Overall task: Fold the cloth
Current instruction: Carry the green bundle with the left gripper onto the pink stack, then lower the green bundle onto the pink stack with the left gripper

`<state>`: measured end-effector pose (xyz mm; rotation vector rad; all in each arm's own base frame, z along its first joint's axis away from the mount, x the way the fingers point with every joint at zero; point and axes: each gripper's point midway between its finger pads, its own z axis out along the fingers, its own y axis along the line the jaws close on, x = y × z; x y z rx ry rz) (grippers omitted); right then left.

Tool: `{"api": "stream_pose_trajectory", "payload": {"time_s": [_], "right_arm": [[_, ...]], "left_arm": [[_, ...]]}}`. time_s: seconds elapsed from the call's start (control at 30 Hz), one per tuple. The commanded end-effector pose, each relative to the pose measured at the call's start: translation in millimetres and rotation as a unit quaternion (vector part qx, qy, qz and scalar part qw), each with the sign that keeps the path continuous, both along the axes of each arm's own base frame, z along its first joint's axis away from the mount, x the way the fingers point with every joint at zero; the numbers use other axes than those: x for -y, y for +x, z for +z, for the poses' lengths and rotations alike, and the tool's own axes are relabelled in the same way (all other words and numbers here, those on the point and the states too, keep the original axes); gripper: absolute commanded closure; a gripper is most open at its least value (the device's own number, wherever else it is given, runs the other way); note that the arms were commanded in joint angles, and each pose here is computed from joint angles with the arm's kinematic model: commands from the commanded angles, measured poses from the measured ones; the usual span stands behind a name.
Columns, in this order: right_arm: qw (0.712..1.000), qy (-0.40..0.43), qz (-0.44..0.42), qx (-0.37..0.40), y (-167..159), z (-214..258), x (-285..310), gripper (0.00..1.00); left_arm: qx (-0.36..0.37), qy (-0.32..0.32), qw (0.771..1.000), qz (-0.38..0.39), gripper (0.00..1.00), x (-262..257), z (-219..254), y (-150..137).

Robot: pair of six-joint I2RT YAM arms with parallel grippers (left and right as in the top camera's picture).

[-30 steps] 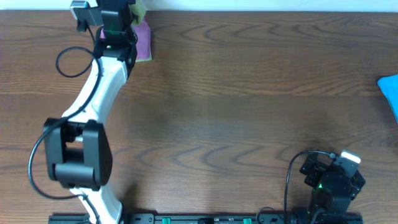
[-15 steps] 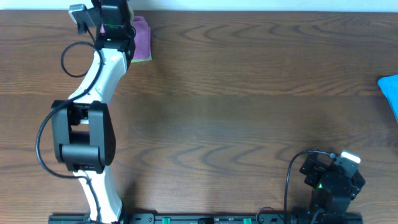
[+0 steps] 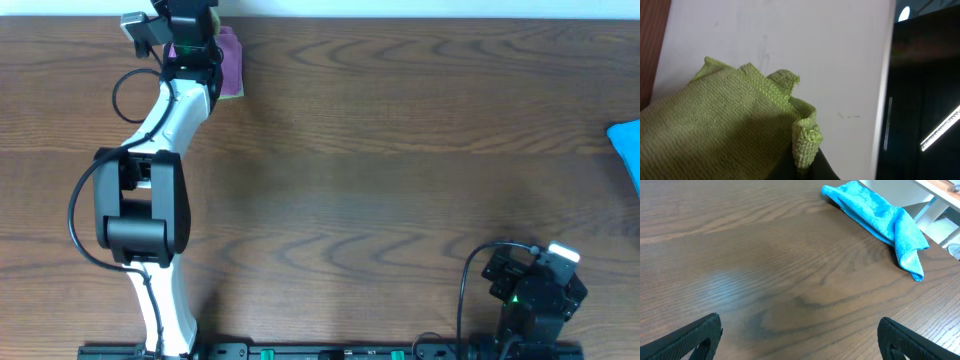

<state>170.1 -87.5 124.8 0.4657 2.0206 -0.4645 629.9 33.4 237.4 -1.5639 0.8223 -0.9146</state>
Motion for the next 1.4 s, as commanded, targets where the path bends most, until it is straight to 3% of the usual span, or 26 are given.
{"api": "stream_pose_trajectory", "payload": {"time_s": [0.0,0.53,0.83,1.13,1.37], "right_arm": [[1.0,-0.005,-0.005,-0.001,-1,0,3,0.01],[1.0,-0.005,-0.005,-0.001,-1,0,3,0.01],[1.0,-0.005,-0.005,-0.001,-1,0,3,0.01],[1.0,-0.005,-0.005,0.0,-1,0,3,0.01],[1.0,-0.005,-0.005,-0.001,-1,0,3,0.01]], "left_arm": [[-0.003,0.001,1.0,-0.019,0.94,12,-7,8],[-0.014,0.016,0.999,-0.043,0.94,20,-22,16],[-0.069,0.021,0.996,-0.05,0.94,34,-68,17],[-0.083,0.019,0.994,-0.069,0.94,41,-71,16],[-0.183,0.018,0.98,-0.08,0.94,32,-69,-14]]}}
